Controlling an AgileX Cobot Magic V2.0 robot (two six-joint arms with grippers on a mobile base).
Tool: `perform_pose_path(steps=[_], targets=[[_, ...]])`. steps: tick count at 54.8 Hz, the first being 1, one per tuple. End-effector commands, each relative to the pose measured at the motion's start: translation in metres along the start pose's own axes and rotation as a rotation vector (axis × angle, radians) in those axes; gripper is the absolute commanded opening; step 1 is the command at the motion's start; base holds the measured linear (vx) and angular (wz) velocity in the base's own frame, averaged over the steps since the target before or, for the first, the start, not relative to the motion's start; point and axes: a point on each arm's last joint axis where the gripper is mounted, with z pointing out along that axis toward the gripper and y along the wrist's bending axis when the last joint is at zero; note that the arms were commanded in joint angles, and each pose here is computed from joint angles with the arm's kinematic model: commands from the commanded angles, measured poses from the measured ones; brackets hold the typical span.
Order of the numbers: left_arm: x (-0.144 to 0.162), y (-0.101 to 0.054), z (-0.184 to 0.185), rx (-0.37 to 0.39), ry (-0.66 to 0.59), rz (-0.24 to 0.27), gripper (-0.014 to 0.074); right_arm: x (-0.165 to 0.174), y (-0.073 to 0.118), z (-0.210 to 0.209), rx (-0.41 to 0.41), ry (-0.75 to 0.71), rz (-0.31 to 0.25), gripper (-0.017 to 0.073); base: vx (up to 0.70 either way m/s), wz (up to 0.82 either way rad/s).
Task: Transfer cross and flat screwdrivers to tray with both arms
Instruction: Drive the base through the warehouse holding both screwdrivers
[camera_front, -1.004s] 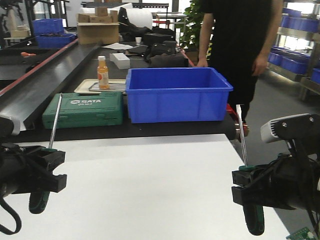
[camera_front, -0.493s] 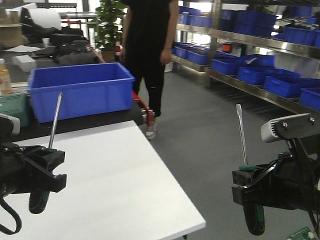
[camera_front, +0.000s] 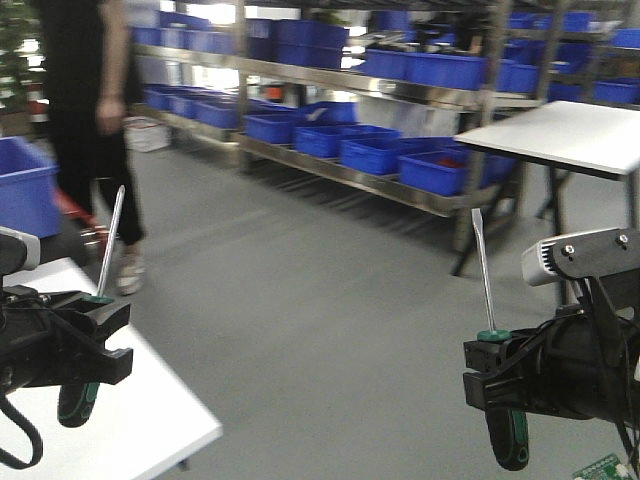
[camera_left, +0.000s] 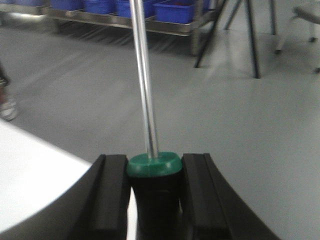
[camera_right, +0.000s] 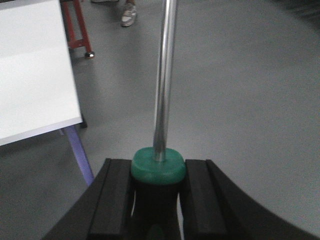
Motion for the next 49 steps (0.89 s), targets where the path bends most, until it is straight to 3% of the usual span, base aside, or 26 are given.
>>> perform_pose_path(steps=[1, 49], targets=[[-0.0243, 0.0007, -0.0102, -0.016, -0.151, -0.018, 0.0, -0.0205, 0.0003, -0.0124, 0.005, -0.14, -0.006, -0.0008, 0.0, -0.75], [-0.0243, 0.0007, -0.0102, -0.016, -0.151, -0.018, 0.0, -0.0206, 0.0003, -0.0124, 0.005, -0.142, -0.006, -0.0008, 0.15, -0.69]])
